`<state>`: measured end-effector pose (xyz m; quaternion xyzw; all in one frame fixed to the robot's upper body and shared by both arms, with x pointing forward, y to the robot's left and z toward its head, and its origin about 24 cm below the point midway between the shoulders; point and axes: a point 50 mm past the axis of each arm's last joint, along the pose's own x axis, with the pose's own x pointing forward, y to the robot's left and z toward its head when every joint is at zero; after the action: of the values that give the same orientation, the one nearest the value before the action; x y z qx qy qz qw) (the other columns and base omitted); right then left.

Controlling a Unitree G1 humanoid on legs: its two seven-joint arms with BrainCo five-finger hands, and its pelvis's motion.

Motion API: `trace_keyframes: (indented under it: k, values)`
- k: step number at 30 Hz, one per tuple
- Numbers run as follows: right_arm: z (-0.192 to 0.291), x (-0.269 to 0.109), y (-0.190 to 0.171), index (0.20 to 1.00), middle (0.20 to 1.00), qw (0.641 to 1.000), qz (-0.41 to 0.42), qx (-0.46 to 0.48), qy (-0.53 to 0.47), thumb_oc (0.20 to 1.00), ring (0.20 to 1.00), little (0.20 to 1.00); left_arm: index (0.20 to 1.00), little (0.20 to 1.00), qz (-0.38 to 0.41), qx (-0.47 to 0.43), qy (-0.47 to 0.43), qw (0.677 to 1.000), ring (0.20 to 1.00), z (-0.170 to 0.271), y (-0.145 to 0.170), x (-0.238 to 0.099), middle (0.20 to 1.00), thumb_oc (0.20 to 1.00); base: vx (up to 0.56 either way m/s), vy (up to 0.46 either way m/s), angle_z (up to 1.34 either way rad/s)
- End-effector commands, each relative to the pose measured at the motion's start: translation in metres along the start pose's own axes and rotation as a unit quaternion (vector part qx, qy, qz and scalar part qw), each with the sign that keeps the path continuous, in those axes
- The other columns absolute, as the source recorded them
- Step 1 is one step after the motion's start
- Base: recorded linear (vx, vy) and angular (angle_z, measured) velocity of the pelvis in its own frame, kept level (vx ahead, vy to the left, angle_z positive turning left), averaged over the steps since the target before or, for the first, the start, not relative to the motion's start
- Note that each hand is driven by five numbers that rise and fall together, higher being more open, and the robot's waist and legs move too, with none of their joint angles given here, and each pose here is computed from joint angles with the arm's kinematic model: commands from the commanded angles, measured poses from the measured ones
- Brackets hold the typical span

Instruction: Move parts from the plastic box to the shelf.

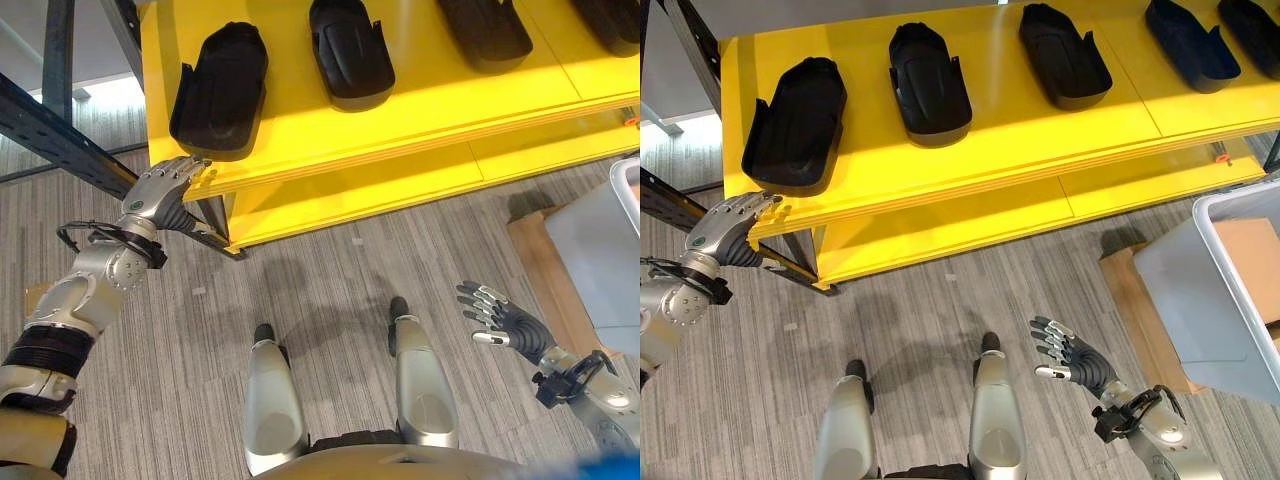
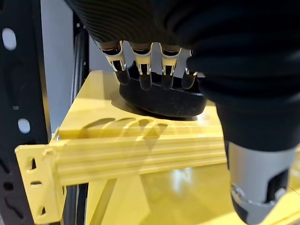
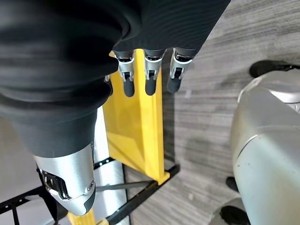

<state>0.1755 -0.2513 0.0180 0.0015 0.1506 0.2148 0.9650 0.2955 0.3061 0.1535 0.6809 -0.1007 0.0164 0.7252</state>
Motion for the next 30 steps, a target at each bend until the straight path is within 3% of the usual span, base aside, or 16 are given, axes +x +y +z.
trace_keyframes:
  k: [1,30]
  values:
    - [0.005,-0.009,-0.002,1.0,1.0,1.0,-0.003,-0.005,-0.019,1.0,1.0,1.0,1.0,1.0,0.032,0.019,-0.008,0.999,1.0,-0.003,0.013,-0.005,1.0,1.0,0.0,0.0,0.0]
    - [0.01,-0.004,-0.001,1.0,1.0,1.0,0.011,-0.009,-0.021,1.0,1.0,1.0,1.0,1.0,0.092,0.031,0.007,0.995,1.0,-0.001,0.042,0.035,1.0,1.0,0.0,0.001,-0.01]
